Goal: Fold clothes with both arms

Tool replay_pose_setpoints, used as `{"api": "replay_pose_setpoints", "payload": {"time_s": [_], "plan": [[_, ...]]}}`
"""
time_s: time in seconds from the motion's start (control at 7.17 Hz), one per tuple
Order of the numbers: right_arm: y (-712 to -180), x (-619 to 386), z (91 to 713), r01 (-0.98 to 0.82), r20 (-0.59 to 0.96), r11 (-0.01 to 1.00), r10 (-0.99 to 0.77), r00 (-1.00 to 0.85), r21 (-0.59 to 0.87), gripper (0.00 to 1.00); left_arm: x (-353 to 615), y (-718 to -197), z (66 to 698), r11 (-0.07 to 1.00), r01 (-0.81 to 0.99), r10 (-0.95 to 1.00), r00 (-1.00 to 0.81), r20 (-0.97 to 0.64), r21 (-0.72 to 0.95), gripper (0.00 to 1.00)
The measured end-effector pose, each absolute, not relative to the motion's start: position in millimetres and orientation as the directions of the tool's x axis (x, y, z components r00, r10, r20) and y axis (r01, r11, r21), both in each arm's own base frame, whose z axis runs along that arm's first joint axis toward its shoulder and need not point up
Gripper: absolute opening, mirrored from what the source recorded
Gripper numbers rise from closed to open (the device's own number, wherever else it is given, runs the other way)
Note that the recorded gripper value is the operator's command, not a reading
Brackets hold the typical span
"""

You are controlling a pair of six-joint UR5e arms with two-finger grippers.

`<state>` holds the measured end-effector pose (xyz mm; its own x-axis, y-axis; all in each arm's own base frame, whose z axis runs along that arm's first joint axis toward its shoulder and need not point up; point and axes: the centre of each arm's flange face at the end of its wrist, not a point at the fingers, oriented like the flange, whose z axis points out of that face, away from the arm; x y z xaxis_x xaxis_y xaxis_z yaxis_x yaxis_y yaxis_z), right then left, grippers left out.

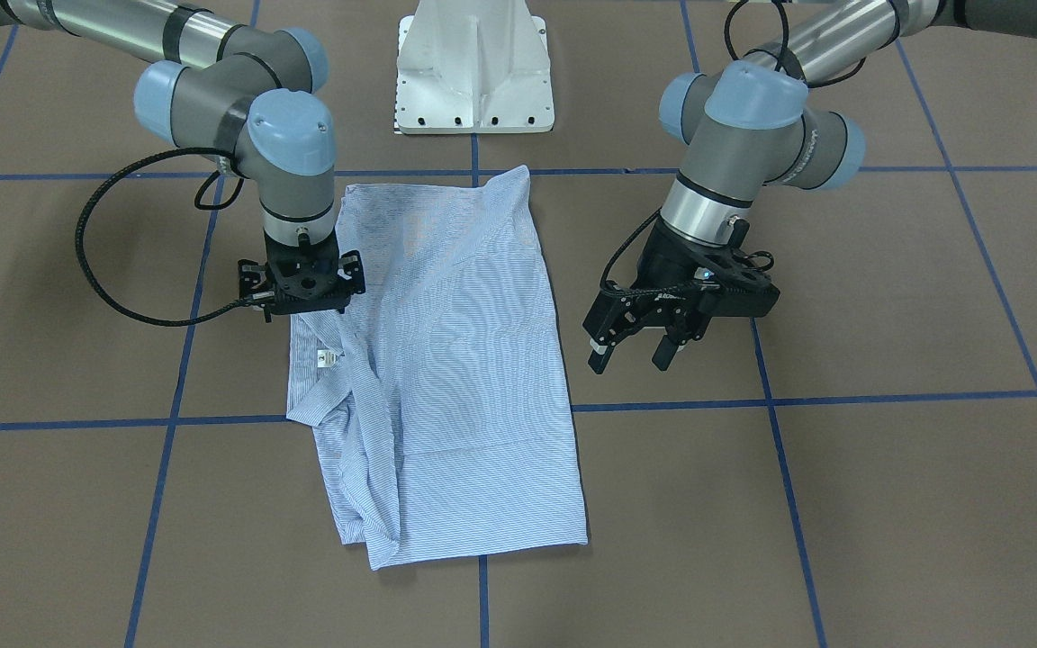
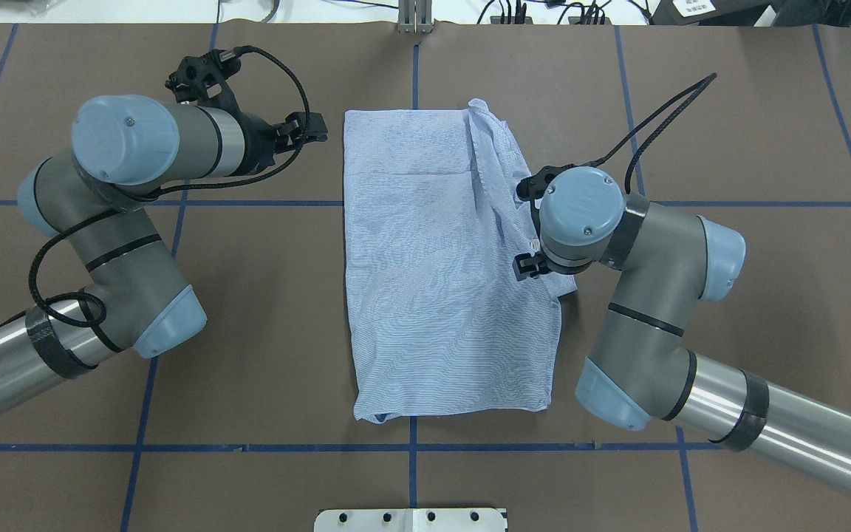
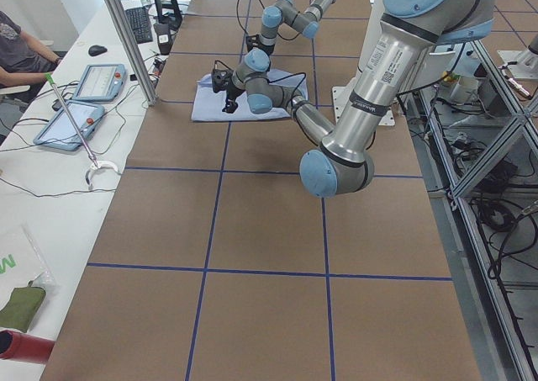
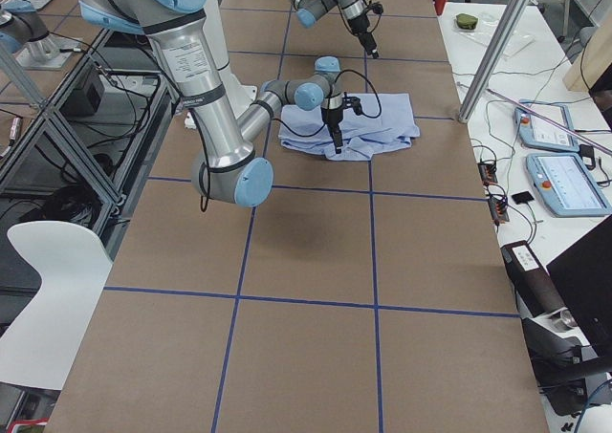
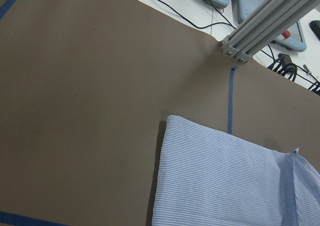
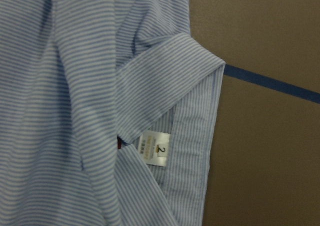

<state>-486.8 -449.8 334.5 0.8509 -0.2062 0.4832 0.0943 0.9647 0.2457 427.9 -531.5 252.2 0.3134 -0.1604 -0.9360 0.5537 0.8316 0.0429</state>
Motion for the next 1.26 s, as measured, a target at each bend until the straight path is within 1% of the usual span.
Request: {"api": "replay_pose_setpoints", "payload": {"time_s": [0.28,0.56,0.84,0.98,1.26], "plan": [[-450.6,-460.4,362.9,0.109,0.454,0.964,-0.213,0.865,0.244,1.00,426.3,-529.6,247.5,0.831,0.554,-0.155,0.306,-0.939,0.043,1.00],[-457.0,-431.6,346.9,0.112,0.481,0.954,-0.240,0.844,0.279,1.00,424.7,-528.9,245.2,0.831,0.554,-0.151,0.303,-0.941,0.045,1.00],[-454.7,-424.0,313.7,0.096,0.553,0.946,-0.261,0.791,0.310,1.00,424.0,-528.5,244.6,0.832,0.553,-0.145,0.306,-0.941,0.052,1.00],[-455.7,-429.0,305.4,0.091,0.587,0.939,-0.281,0.759,0.332,1.00,422.3,-527.1,241.5,0.831,0.553,-0.142,0.305,-0.942,0.054,1.00],[-477.6,-462.6,302.3,0.079,0.620,0.925,-0.311,0.720,0.372,1.00,418.3,-521.5,231.9,0.833,0.551,-0.145,0.313,-0.938,0.055,1.00]]}}
